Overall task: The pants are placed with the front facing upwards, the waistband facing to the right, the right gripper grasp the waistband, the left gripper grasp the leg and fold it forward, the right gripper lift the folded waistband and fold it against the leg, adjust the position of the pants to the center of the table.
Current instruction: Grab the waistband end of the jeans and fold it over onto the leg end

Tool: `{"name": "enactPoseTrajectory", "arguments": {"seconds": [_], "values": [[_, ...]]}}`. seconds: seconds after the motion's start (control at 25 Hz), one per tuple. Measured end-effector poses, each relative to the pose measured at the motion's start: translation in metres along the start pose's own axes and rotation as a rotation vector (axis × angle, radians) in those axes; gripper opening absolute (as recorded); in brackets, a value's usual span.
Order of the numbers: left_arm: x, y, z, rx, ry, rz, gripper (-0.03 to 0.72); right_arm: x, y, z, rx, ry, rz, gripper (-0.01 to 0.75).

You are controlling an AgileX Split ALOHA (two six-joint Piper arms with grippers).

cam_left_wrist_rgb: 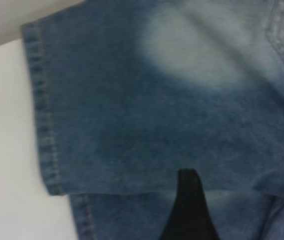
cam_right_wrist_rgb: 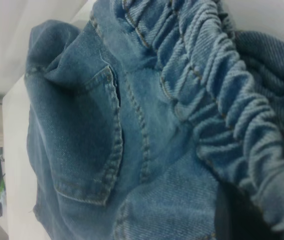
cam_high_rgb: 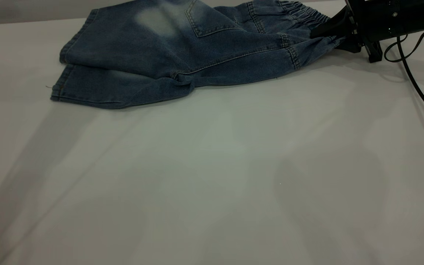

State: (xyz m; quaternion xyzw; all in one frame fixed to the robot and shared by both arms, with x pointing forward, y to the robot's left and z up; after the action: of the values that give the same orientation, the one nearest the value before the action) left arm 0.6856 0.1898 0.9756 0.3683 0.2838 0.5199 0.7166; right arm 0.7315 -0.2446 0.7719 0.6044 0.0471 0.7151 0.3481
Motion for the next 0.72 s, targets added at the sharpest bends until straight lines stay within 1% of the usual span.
{"name": "enactPoseTrajectory", "arguments": {"seconds": [0.12, 0.24, 0.4, 0.6, 0.72], "values": [[-0.011, -0.015, 0.003, 0.060, -0.020, -0.022, 0.475, 0.000, 0.000, 0.000, 0.004, 0.003, 0.001, 0.115], [-0.020, -0.028, 0.014, 0.095, -0.042, -0.040, 0.475, 0.000, 0.000, -0.001, 0.008, 0.006, -0.001, 0.115], [-0.035, -0.055, 0.020, 0.180, -0.071, -0.068, 0.475, 0.000, 0.000, -0.001, 0.013, 0.007, -0.004, 0.115], [-0.060, -0.085, 0.027, 0.253, -0.119, -0.102, 0.475, 0.000, 0.000, -0.002, 0.015, 0.004, -0.005, 0.115], [-0.076, -0.103, 0.028, 0.272, -0.147, -0.118, 0.475, 0.000, 0.000, -0.002, 0.016, 0.004, -0.005, 0.115]]}}
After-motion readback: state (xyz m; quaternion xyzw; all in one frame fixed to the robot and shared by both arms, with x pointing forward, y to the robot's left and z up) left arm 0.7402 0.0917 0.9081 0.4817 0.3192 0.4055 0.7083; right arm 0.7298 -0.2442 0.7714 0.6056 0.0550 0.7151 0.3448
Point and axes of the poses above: a point on each arm's last joint axis where the gripper is mounted, y pointing back along that axis away from the gripper, x along the wrist's bending axis when the last joint is at zero, z = x × y, the point moved 4 cm from there along -y, pointing out along that axis toward the gripper, and after that the axes turned 4 degrees about y, right-handed, at the moved point
